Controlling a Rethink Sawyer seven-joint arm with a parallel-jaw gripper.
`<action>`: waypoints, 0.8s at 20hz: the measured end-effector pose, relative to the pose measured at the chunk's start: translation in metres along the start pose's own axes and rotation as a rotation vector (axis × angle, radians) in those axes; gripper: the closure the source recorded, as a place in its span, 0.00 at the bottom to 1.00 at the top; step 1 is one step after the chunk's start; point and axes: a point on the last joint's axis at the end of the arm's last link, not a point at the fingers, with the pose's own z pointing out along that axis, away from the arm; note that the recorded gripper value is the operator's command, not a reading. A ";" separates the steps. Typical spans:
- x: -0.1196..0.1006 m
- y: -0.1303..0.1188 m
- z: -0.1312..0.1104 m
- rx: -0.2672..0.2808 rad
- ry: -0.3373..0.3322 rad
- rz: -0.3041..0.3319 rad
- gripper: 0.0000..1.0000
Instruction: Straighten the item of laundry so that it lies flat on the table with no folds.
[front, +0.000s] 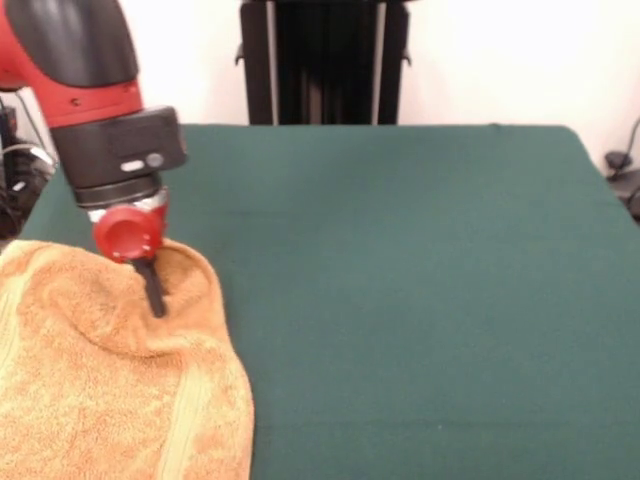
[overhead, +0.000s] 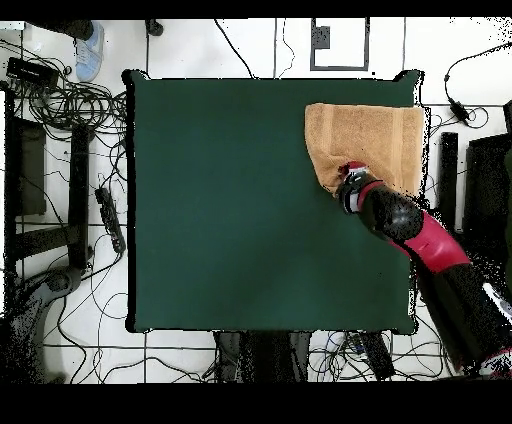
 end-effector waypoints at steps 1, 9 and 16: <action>0.007 0.002 0.002 -0.002 0.005 0.003 1.00; 0.038 0.001 0.010 0.007 0.041 0.021 1.00; 0.049 -0.003 0.007 0.011 0.056 0.064 1.00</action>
